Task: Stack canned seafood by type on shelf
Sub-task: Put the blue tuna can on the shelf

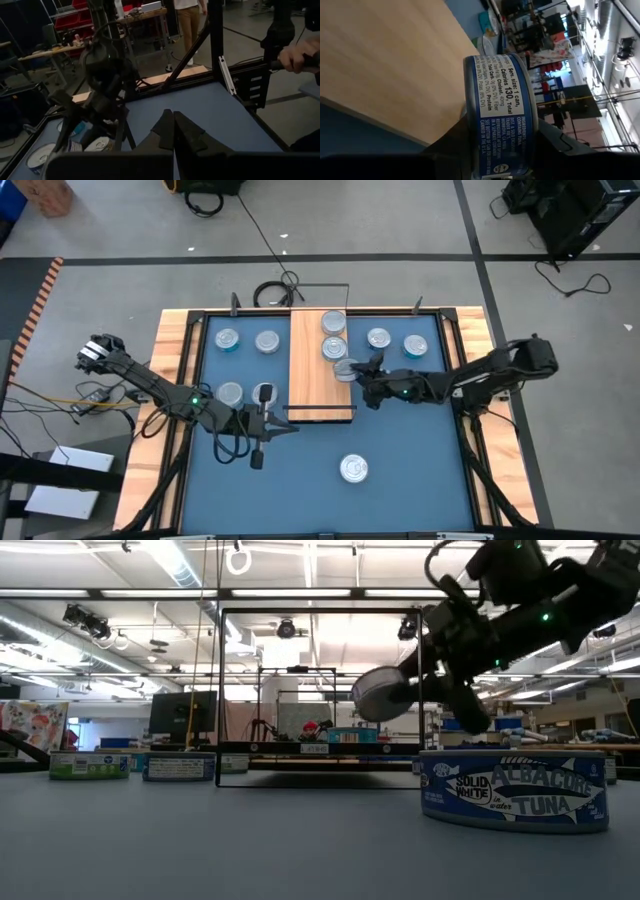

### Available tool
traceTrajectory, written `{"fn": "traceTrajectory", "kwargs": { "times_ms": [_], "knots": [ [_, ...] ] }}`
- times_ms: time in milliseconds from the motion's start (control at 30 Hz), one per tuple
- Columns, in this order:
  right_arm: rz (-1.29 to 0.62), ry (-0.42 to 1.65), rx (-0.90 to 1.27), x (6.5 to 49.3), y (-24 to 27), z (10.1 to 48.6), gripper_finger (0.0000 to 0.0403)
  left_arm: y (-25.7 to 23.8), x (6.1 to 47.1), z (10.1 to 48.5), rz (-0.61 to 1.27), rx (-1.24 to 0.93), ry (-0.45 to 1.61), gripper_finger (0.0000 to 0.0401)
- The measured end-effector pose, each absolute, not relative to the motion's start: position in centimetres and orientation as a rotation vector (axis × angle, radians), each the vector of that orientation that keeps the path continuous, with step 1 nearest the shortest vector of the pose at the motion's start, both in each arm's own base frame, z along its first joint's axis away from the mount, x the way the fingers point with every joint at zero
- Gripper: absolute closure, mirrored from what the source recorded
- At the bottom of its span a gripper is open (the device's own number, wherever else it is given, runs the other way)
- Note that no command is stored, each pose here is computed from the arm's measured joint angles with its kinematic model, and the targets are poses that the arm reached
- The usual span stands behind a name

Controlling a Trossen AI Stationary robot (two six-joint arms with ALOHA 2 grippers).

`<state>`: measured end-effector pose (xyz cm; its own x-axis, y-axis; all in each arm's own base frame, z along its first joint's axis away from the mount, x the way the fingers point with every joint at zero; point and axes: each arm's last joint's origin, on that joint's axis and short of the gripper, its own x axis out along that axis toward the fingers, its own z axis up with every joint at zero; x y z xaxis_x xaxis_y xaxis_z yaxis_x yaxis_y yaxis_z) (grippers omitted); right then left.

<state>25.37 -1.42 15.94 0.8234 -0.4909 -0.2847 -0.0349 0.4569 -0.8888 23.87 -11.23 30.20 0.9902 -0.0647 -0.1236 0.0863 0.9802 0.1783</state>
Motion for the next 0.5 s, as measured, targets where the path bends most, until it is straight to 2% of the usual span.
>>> {"fn": "traceTrajectory", "kwargs": {
  "times_ms": [500],
  "knots": [
    [-0.215, 0.547, -1.055, 26.8, -2.0, 12.9, 0.0262, -11.0, 23.9, 30.1, -0.069, 0.183, 0.125, 0.0400]
  ]
}}
